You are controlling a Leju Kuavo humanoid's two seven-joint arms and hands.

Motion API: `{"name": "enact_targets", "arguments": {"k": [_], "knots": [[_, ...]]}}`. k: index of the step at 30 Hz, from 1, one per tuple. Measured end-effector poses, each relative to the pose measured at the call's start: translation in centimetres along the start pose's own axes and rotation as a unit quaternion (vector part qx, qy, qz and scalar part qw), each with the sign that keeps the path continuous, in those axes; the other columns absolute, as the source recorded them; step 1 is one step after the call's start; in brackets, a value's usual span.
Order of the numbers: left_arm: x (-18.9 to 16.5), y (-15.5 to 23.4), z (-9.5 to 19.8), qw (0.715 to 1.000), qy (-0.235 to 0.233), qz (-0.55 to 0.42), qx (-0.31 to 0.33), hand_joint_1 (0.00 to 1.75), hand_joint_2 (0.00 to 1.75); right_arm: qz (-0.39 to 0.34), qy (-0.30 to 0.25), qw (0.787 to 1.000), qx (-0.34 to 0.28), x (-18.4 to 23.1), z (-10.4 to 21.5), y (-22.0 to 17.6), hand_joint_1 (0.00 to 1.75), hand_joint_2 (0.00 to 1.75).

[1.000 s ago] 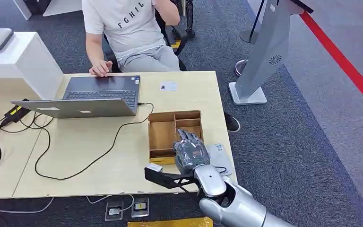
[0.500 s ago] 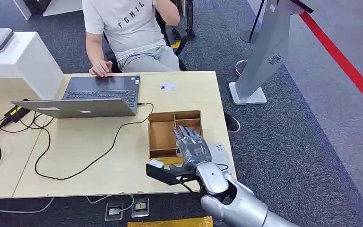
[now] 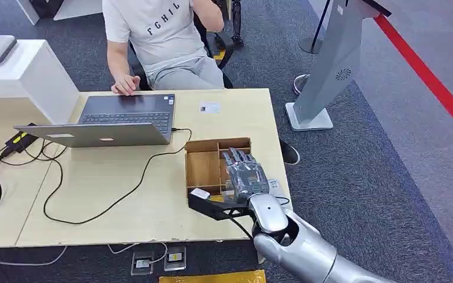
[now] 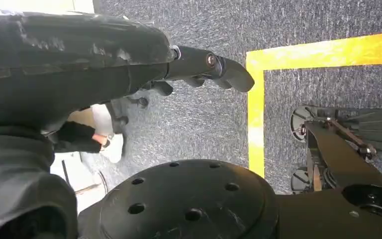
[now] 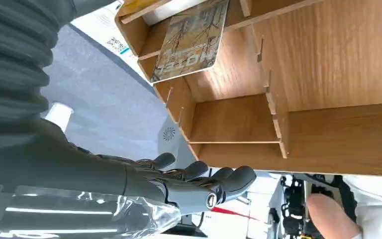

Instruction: Pass the card to the sensor for recognition and then transmit it.

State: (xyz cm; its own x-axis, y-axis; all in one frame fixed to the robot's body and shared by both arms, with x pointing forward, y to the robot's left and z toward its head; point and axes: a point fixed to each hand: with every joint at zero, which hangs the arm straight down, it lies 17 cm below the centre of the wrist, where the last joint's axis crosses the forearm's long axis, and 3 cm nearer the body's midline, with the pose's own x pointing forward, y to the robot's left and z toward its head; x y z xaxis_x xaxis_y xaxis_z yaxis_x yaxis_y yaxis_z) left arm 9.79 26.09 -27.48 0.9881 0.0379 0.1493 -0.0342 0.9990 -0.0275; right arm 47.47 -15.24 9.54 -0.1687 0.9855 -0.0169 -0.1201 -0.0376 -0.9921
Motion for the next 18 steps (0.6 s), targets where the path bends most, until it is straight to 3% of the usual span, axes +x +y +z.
{"name": "enact_targets", "arguments": {"k": [18], "knots": [[-0.1,0.0,0.0,1.0,0.003,-0.001,0.0,0.0,0.0,0.008,0.019,1.0,0.02,-1.9,-0.5,1.3,0.0,1.75]]}}
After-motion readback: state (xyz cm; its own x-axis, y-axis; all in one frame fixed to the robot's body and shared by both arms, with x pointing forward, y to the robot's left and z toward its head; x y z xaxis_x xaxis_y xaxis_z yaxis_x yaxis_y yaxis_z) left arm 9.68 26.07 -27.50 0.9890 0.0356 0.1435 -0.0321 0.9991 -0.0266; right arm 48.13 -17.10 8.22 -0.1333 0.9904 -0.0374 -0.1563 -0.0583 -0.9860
